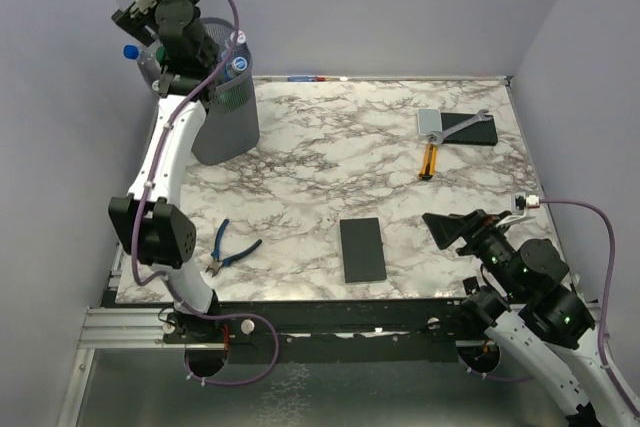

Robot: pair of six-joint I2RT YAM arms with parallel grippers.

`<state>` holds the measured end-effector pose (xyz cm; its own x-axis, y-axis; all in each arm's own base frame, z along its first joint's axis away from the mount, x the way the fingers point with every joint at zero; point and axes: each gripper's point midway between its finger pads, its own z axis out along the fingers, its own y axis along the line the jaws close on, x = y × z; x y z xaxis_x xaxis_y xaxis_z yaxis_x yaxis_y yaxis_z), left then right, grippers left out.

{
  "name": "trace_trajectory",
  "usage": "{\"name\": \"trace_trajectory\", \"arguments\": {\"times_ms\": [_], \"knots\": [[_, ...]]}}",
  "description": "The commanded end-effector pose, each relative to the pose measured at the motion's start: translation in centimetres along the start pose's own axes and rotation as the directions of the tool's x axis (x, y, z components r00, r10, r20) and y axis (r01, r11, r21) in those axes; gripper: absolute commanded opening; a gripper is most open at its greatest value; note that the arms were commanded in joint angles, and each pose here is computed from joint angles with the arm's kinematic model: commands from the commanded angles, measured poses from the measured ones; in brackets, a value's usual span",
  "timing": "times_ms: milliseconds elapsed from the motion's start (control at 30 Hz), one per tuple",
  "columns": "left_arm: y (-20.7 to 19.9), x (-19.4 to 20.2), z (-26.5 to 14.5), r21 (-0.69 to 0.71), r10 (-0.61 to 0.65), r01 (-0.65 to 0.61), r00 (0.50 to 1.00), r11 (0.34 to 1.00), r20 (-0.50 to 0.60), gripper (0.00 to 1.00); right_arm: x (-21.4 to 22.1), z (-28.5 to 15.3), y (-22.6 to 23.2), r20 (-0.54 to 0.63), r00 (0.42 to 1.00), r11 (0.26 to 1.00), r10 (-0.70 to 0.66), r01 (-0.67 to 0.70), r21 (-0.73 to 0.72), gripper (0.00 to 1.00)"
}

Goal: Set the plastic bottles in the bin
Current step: Place the plastic bottle in the trash bin.

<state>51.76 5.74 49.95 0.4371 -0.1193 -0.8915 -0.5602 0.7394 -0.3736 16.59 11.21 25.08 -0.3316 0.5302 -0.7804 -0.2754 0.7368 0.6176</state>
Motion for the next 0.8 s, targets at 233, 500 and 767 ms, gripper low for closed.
{"name": "trace_trajectory", "arguments": {"times_ms": [233,500,767], "knots": [[12.7,1.5,-1.9,-0.162,-0.309,0.286,0.941,0.945,-0.141,0.86,0.1,-0.4,0.4,0.006,1.0,0.999,-0.01,0.01,-0.04,0.97],[11.6,5.3,-2.1,-0.118,-0.352,0.332,0.903,0.936,-0.246,0.6,0.0,-0.7,0.7,-0.005,1.0,0.999,-0.01,0.01,-0.052,0.97],[10.4,8.2,-1.9,-0.11,-0.411,0.397,0.862,0.911,-0.295,0.34,-0.3,-0.9,0.6,0.016,1.0,0.999,0.006,-0.005,-0.045,0.97]]}}
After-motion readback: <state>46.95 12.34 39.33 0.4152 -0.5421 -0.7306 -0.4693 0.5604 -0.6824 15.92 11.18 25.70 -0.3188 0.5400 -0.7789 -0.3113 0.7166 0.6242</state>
